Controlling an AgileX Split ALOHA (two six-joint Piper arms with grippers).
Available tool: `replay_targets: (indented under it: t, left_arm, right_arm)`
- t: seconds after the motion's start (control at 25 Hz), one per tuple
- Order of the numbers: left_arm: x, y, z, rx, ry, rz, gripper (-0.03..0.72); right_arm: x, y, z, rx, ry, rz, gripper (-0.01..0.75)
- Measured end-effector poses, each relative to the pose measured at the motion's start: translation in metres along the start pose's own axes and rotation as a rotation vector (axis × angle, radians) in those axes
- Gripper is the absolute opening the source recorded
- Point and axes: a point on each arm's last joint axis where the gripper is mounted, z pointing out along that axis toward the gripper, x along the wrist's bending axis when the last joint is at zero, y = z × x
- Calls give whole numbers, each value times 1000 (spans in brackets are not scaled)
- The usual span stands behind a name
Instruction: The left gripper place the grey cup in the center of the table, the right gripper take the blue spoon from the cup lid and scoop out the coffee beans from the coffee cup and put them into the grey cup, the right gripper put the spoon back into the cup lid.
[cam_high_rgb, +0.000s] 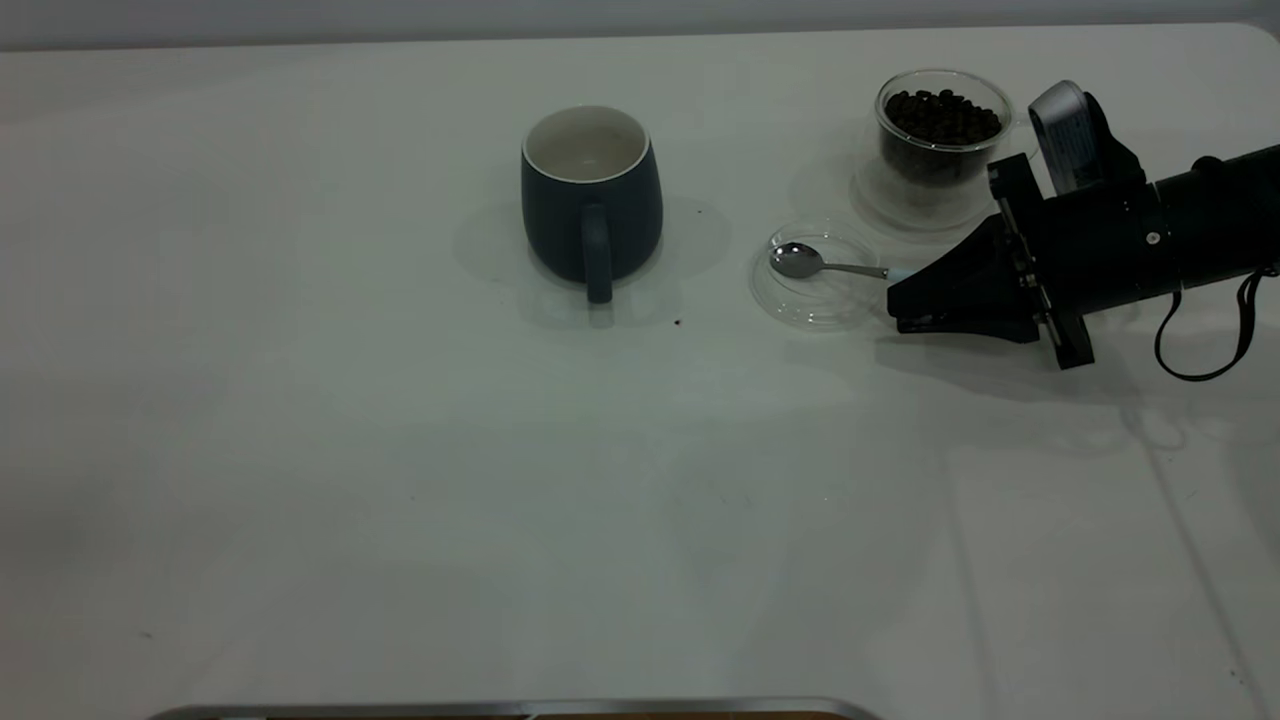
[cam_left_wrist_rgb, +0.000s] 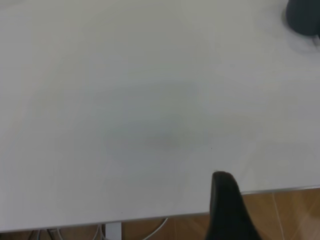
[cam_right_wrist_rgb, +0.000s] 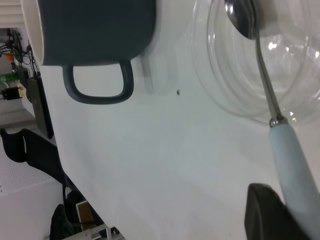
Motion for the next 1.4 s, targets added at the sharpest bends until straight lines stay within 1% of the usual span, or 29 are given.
replay_targets:
  t: [0.16,0.48,0.56,0.64,0.72,0.84,0.96,1.04,1.12,1.28,1.36,1.4]
  left_arm:
    - [0,0,0,0,0,0,513]
    - [0,0,0,0,0,0,513]
    - [0,0,0,0,0,0,513]
    - [0,0,0,0,0,0,513]
    - [0,0,0,0,0,0,513]
    - [0,0,0,0,0,0,513]
    - [0,0,0,0,0,0,513]
    - [0,0,0,0,0,0,513]
    - [0,0,0,0,0,0,513]
    - [0,0,0,0,0,0,513]
    - [0,0,0,0,0,0,513]
    - [0,0,0,0,0,0,513]
  right_arm:
    - [-2,-1,0,15,-21,-10,149]
    - [-5,-3,1,27,-30,-7,417]
    - [-5,-4,1,38,-33,-14,475]
    - [-4,-6,0,61,-43,-37,517]
    - [-1,-8,-3,103,-61,-60,543]
    - [7,-9,-11,163,-99,-85,556]
    - [20,-7,-25,215,-176,-119,560]
    - [38,-4,-39,243,-249,-146,560]
    - [64,-4,-54,266,-335,-188,560]
    - [138,-19,-89,277,-587,-316,561]
    - [174,-38,-109,234,-709,-347,561]
    - [186,-49,-116,223,-765,-365,561]
